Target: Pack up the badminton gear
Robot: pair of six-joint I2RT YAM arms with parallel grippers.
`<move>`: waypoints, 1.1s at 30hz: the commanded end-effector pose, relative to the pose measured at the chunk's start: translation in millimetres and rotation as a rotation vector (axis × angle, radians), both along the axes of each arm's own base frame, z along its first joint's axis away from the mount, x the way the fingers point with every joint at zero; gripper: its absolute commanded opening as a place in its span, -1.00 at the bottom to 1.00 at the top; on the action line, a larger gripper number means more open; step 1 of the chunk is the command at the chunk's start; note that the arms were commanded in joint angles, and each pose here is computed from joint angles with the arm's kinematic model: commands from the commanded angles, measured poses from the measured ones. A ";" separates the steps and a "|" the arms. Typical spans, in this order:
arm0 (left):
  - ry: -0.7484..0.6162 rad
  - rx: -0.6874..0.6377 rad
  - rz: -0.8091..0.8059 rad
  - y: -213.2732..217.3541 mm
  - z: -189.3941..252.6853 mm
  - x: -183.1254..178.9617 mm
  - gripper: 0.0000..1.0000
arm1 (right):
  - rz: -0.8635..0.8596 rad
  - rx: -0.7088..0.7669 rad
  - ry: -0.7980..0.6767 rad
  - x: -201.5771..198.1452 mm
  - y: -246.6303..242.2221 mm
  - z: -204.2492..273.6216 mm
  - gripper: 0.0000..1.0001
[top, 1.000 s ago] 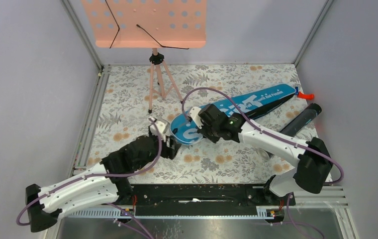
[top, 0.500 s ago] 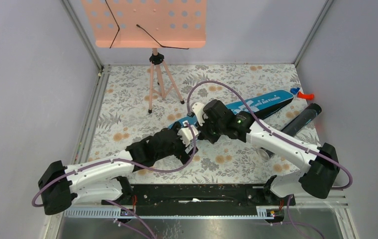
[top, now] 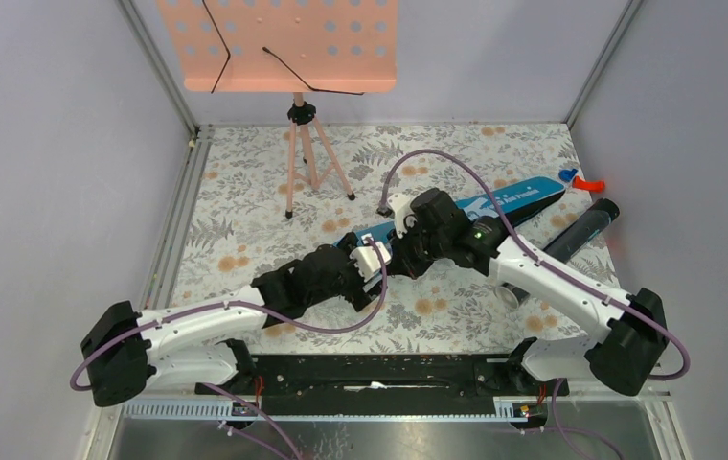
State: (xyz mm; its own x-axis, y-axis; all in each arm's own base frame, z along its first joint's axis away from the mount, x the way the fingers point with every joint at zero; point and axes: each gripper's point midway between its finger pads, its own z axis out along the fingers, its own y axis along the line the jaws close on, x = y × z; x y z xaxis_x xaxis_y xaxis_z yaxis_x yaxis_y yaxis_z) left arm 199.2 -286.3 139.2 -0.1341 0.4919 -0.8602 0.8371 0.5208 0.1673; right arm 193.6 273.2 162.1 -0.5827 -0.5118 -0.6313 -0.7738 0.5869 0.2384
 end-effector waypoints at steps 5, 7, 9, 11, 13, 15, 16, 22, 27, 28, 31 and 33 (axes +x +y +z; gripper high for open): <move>-0.103 -0.036 -0.031 5.1 12.5 0.4 0.77 | 0.021 0.249 0.088 -20.7 12.7 66.0 -1.00; -0.112 -0.049 -0.040 4.5 12.6 -0.7 0.70 | 0.017 0.247 0.106 -22.1 8.2 68.2 -1.00; -0.115 -0.082 -0.078 -2.0 17.6 -5.1 0.36 | 0.019 0.237 0.111 -23.5 5.4 67.0 -1.00; -0.109 -0.084 -0.103 -4.9 20.4 -8.2 -0.16 | 0.023 0.213 0.111 -23.6 2.7 61.3 -1.00; -0.111 -0.080 -0.103 -5.5 24.0 -7.9 -0.97 | 0.018 0.168 0.107 -21.2 -2.1 50.3 -1.00; -0.114 -0.083 -0.108 -6.3 27.1 -8.2 -1.00 | 0.006 0.126 0.104 -16.8 -5.4 37.6 -0.96; -0.117 -0.088 -0.117 -7.1 29.2 -9.2 -1.00 | -0.002 0.116 0.099 -13.7 -5.7 32.2 -0.88; -0.127 -0.103 -0.208 -14.7 34.8 -22.8 -1.00 | -0.050 0.141 0.031 3.9 -0.1 19.5 -0.40; -0.126 -0.080 -0.218 -16.0 31.5 -24.1 -1.00 | -0.050 0.193 -0.025 8.4 3.1 24.7 -0.25; -0.126 -0.078 -0.216 -16.3 31.2 -23.5 -1.00 | -0.047 0.197 -0.029 8.1 3.3 25.3 -0.32; -0.126 -0.076 -0.203 -17.8 32.2 -21.0 -1.00 | -0.024 0.195 -0.012 2.2 3.5 22.9 -0.36; -0.129 -0.076 -0.192 -18.0 34.0 -18.8 -1.00 | -0.012 0.186 -0.002 -2.0 3.8 20.1 -0.34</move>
